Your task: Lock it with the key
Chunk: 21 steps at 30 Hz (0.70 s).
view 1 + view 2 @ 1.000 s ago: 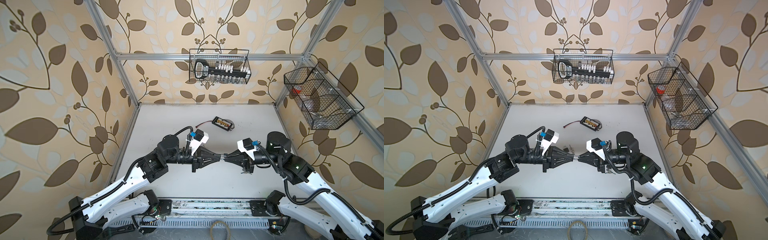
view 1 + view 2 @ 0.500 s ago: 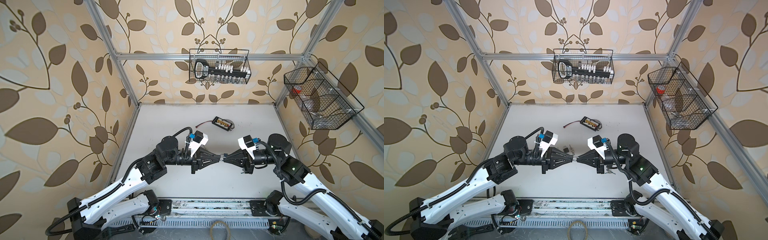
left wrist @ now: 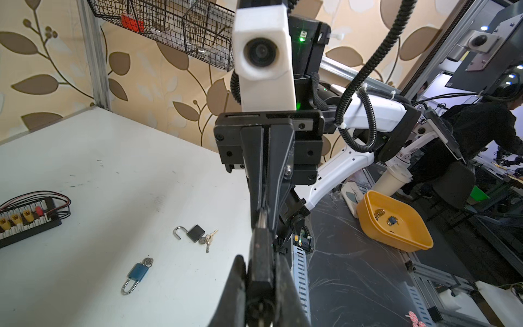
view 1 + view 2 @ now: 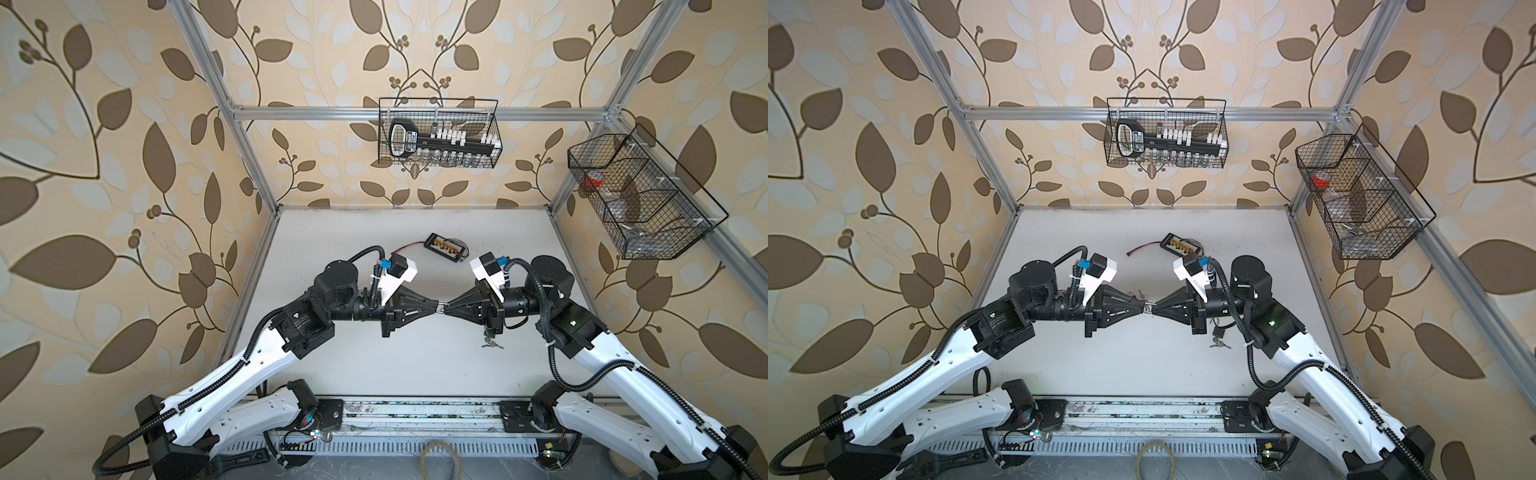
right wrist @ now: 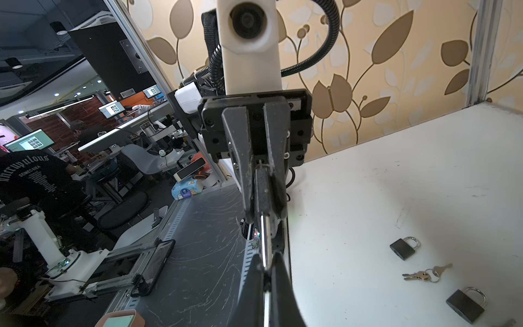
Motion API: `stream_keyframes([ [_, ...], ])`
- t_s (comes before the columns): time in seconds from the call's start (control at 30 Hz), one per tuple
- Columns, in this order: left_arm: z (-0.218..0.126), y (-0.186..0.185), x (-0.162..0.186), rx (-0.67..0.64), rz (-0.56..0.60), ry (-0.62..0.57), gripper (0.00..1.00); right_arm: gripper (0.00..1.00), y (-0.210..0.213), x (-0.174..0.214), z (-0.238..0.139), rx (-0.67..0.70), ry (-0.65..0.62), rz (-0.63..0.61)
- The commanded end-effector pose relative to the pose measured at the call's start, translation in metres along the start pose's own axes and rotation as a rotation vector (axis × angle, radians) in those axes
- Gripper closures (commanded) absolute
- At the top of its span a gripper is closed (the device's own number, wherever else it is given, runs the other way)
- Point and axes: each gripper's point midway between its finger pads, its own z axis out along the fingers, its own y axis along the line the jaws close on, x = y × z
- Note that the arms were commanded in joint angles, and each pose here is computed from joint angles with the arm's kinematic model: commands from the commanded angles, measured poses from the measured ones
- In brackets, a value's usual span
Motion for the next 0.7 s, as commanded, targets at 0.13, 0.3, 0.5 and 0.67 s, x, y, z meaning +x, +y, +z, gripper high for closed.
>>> stream_keyframes([
  [0.13, 0.026, 0.001, 0.009, 0.098, -0.016, 0.063, 1.00, 1.00, 0.012, -0.039, 0.004, -0.068, -0.079, -0.066],
  [0.3, 0.047, 0.014, 0.031, 0.101, -0.063, 0.089, 1.00, 1.00, 0.016, -0.054, 0.003, -0.075, -0.125, -0.099],
  [0.5, 0.052, 0.030, 0.041, 0.032, -0.065, 0.122, 1.00, 1.00, 0.022, -0.059, 0.002, -0.099, -0.153, -0.074],
  [0.67, 0.046, 0.046, 0.043, -0.079, -0.035, 0.125, 1.00, 1.00, 0.026, -0.064, 0.001, -0.130, -0.151, -0.010],
])
